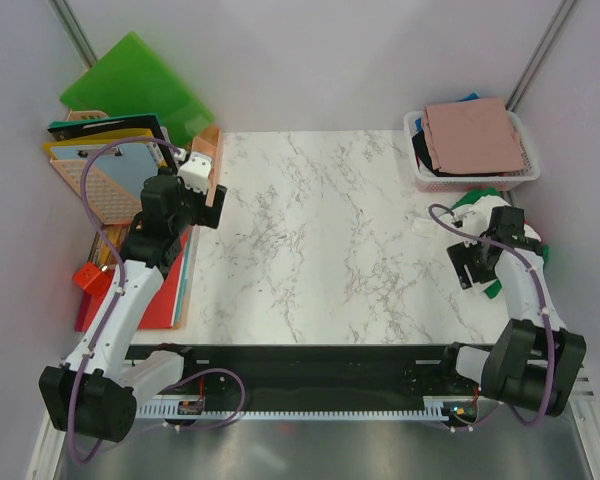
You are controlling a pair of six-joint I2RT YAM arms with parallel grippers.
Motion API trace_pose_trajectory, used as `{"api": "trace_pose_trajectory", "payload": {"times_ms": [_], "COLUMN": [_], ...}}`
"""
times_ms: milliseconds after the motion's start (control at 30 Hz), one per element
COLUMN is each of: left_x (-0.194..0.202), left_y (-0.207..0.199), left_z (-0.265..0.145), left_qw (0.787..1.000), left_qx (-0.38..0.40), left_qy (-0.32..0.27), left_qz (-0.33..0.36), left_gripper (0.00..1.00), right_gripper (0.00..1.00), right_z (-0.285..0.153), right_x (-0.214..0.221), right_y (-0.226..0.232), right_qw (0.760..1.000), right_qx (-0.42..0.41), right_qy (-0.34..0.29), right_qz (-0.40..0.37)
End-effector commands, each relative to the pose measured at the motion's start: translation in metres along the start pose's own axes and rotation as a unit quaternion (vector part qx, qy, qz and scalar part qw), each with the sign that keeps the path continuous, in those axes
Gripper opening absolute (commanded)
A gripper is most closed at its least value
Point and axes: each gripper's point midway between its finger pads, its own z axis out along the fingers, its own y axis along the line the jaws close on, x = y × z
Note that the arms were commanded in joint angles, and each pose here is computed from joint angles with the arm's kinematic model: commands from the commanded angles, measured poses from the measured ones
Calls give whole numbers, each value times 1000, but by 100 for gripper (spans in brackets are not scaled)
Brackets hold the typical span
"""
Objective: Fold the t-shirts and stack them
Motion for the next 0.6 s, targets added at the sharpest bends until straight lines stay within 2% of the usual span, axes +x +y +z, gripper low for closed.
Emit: {"api": "trace_pose_trajectory", "payload": {"times_ms": [0,167,333,433,567], "left_x": [-8,-7,-6,-3,-1], "left_y": [7,9,8,7,6], "left_z": [-4,-6,-6,-3,-4], "left_qw": [1000,1000,1000,1000,1000], "left_qx": [-13,-19,-17,-14,-15], "left_qy": [-14,-15,-14,-13,-14], "left_qz": [10,15,15,15,17], "left_gripper": [100,100,100,100,100], "right_gripper": [75,73,73,74,73], "right_z": [16,14,-11,-17,3], "right_x": [-15,-49,-73,-77,-65], "right_y": [-33,-49,-63,-84,-115], "right_qw": [996,990,979,971,961], "right_qx": [73,86,85,120,130], "right_qy": [-8,-59,-118,-121,-82], "right_qz": [41,99,143,165,228]}}
